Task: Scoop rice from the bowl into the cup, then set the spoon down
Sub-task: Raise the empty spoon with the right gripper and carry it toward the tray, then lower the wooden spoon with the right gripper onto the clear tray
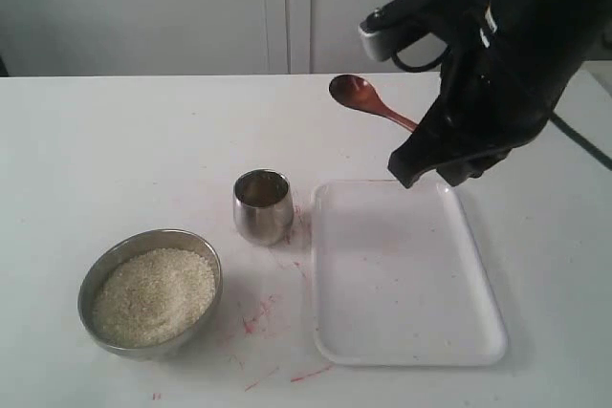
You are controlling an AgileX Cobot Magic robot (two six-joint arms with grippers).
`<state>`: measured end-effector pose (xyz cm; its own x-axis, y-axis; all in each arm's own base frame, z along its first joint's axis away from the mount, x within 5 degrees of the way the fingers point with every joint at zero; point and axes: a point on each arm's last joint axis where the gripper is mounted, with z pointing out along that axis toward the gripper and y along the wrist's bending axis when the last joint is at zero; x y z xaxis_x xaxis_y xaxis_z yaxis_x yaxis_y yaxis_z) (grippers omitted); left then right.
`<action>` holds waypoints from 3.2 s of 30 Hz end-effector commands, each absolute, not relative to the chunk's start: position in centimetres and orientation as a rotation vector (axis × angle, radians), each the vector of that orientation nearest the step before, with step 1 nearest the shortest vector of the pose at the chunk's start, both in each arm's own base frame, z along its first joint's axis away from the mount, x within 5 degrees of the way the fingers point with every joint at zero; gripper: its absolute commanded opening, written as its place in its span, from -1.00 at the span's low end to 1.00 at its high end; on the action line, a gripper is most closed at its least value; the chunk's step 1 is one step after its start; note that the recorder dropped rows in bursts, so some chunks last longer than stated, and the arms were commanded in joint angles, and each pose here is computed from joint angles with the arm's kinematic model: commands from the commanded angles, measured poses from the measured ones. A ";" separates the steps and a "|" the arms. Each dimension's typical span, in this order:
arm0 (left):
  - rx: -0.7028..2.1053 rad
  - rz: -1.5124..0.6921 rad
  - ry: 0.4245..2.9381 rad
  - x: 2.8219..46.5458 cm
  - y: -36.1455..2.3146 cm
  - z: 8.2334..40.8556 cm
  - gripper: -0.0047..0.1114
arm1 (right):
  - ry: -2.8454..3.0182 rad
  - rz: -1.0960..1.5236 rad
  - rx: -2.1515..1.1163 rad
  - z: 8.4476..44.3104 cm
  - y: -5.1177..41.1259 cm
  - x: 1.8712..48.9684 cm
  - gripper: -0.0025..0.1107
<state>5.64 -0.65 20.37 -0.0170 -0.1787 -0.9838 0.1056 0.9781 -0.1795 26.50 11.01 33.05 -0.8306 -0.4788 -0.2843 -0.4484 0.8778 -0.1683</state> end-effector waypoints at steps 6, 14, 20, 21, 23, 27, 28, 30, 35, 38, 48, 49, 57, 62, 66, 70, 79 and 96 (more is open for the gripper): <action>-0.065 -0.232 1.562 5.6 -0.6 20.6 -0.67 | 2.804 -0.178 -0.691 30.8 10.9 28.1 -0.96; -0.065 -0.232 1.562 5.6 -0.6 20.6 -0.67 | 2.909 -0.223 -0.770 27.3 11.0 28.5 -0.96; -0.065 -0.232 1.562 5.6 -0.6 20.6 -0.67 | 2.979 -0.249 -0.801 25.0 11.1 28.7 -0.96; -0.065 -0.232 1.562 5.6 -0.6 20.6 -0.67 | 2.986 -0.252 -0.804 24.8 11.1 28.7 -0.96; -0.065 -0.232 1.562 5.6 -0.6 20.6 -0.67 | 3.001 -0.261 -0.812 24.3 11.1 28.8 -0.96; -0.065 -0.232 1.562 5.6 -0.6 20.6 -0.67 | 3.028 -0.275 -0.832 23.3 11.2 29.0 -0.96; -0.065 -0.232 1.562 5.6 -0.6 20.6 -0.67 | 3.033 -0.277 -0.835 23.2 11.2 29.0 -0.96; -0.065 -0.232 1.562 5.6 -0.6 20.6 -0.67 | 3.045 -0.281 -0.840 22.7 11.3 29.1 -0.96; -0.065 -0.232 1.562 5.6 -0.6 20.6 -0.67 | 3.069 -0.290 -0.850 21.9 11.4 29.4 -0.96; -0.065 -0.232 1.562 5.6 -0.6 20.6 -0.67 | 3.080 -0.294 -0.861 21.4 11.4 29.5 -0.96; -0.065 -0.232 1.562 5.6 -0.6 20.6 -0.67 | 3.103 -0.303 -0.888 20.5 11.5 29.7 -0.96; -0.065 -0.232 1.562 5.6 -0.6 20.6 -0.67 | 3.107 -0.305 -0.890 20.4 11.5 29.8 -0.96; -0.065 -0.232 1.562 5.6 -0.6 20.6 -0.67 | 3.133 -0.314 -0.902 19.4 11.6 30.0 -0.96; -0.065 -0.232 1.562 5.6 -0.6 20.6 -0.67 | 3.138 -0.316 -0.904 19.2 11.6 30.0 -0.96; -0.065 -0.232 1.562 5.6 -0.6 20.6 -0.67 | 3.132 -0.310 -0.902 19.2 11.7 30.1 -0.96; -0.065 -0.232 1.562 5.6 -0.6 20.6 -0.67 | 3.100 -0.294 -0.898 19.1 11.9 30.4 -0.96; -0.065 -0.232 1.562 5.6 -0.6 20.6 -0.67 | 3.061 -0.263 -0.848 19.0 12.1 30.8 -0.96; -0.065 -0.232 1.562 5.6 -0.6 20.6 -0.67 | 3.081 -0.177 -0.779 18.5 12.7 30.9 -0.96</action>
